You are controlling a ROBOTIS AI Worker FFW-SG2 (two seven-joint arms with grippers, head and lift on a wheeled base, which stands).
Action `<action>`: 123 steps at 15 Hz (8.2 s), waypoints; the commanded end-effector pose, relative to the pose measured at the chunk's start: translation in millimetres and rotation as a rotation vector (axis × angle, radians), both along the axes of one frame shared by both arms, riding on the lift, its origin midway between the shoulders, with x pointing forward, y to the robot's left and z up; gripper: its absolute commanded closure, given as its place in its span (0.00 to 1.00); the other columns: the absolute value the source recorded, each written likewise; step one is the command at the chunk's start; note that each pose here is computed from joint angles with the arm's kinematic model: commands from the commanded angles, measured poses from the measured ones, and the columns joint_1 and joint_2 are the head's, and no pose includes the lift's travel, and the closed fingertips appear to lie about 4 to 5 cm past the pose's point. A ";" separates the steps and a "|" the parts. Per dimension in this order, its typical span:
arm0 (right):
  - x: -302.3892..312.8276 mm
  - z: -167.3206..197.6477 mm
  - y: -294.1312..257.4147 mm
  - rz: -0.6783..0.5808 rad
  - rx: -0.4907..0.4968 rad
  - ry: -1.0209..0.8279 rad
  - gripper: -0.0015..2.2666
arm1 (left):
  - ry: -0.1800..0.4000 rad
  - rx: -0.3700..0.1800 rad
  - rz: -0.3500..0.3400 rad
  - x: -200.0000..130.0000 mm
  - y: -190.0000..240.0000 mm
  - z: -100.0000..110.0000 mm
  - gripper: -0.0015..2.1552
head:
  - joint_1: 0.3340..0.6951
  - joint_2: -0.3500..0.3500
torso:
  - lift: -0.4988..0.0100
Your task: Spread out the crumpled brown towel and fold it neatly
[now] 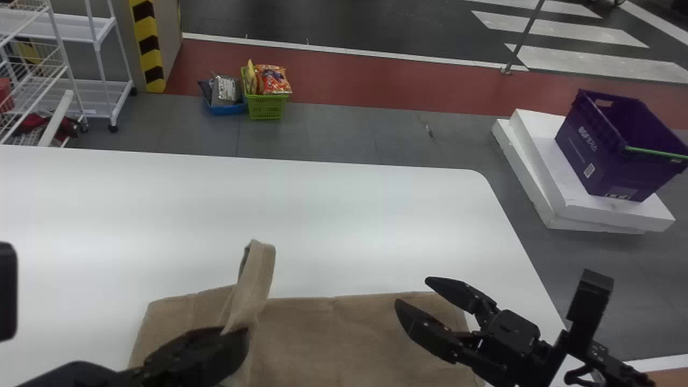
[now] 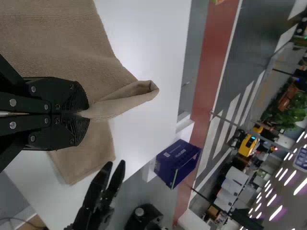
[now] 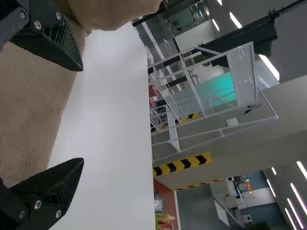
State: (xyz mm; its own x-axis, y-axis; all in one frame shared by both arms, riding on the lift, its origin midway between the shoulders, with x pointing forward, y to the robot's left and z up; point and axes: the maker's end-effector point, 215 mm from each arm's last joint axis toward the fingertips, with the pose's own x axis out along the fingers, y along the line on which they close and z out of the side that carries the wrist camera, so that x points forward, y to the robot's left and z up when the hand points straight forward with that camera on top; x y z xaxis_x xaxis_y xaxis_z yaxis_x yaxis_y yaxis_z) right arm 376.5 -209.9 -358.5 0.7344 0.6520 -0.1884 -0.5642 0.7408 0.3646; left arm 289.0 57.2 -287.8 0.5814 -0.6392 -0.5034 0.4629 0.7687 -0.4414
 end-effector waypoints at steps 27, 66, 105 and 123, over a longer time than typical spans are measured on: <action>-74.3 28.5 -38.1 0.035 0.358 0.303 0.06 | -0.108 0.000 -0.036 39.5 -137.1 -46.9 0.00 | 1.00 0.00 | 0.73; -5.4 -60.3 1.5 0.053 -0.065 0.675 0.21 | -0.017 0.110 0.132 34.1 32.3 -51.6 0.02 | 1.00 0.20 | 0.73; -30.5 16.1 -44.8 0.082 0.056 0.526 0.87 | 0.036 0.131 0.105 23.3 27.4 -66.1 0.02 | 1.00 0.12 | 0.73; -36.6 2.9 -105.2 -0.046 0.085 0.569 0.86 | 0.075 0.173 0.102 16.2 31.5 -81.0 0.02 | 1.00 0.00 | 0.73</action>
State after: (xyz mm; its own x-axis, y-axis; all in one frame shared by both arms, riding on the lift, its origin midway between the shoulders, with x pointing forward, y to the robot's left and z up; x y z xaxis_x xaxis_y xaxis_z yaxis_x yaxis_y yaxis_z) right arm 337.0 -315.8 -373.5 0.5428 0.6384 -0.5457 -0.2039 0.7305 0.6518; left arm 304.2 88.2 -369.2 0.5945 -0.4821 -0.6436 0.3499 0.8757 -0.3328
